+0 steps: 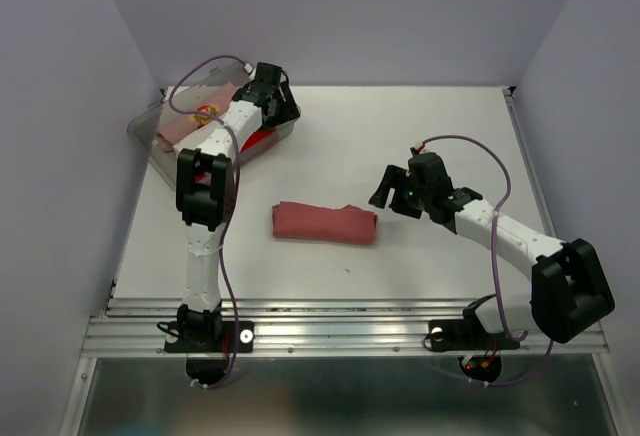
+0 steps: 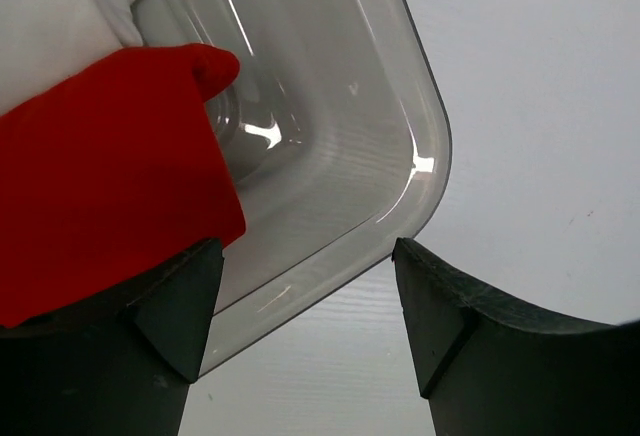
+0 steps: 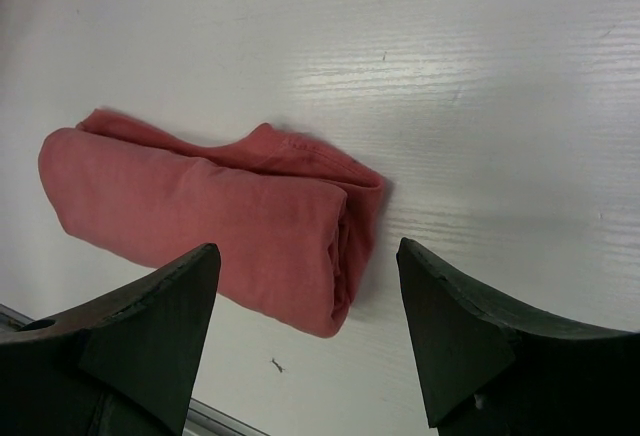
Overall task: Roll the t-shirts
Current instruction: Move the bin to the center of the board.
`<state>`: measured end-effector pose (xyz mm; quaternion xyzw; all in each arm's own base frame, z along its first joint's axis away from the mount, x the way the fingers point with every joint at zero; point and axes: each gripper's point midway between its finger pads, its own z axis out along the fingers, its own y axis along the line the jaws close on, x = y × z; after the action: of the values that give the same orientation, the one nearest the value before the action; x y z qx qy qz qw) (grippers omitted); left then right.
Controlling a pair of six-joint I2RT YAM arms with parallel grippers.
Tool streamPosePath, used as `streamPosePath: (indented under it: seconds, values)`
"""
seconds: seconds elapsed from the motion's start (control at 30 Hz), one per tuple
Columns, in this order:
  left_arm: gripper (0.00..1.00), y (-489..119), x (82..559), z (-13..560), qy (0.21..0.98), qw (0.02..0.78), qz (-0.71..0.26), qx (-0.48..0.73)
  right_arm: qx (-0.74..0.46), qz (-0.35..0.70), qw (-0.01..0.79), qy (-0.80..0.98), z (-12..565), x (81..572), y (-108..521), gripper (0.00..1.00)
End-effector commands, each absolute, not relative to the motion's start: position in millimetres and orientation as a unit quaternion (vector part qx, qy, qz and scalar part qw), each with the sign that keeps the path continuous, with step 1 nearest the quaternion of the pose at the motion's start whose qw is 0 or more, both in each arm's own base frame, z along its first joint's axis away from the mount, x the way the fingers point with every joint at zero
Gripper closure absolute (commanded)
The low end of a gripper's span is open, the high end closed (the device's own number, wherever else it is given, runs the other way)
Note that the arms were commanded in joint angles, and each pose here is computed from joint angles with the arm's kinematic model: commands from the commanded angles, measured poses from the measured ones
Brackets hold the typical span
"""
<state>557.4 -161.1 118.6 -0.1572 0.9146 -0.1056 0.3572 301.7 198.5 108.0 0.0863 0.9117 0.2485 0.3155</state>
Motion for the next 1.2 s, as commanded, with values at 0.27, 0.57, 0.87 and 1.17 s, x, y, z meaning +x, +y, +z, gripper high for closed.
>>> streamPosePath:
  seconds: [0.27,0.57,0.87,1.17]
  values:
    - [0.21,-216.3,582.4,143.4,0.89,0.39,-0.208,-0.111,0.07,0.269,0.329,0.902,117.6,303.3,204.7,0.23]
    - [0.21,-270.8,573.0,135.5,0.887,0.369,-0.267,-0.075,0.07,0.265,0.327,0.905,113.2,302.1,203.1,0.23]
    - [0.21,-319.2,550.5,151.2,0.876,0.365,-0.307,-0.065,0.081,0.267,0.323,0.904,111.2,295.6,200.3,0.22]
    - [0.21,-341.0,538.9,185.8,0.863,0.374,-0.338,-0.045,0.095,0.271,0.317,0.904,106.8,286.0,196.4,0.22]
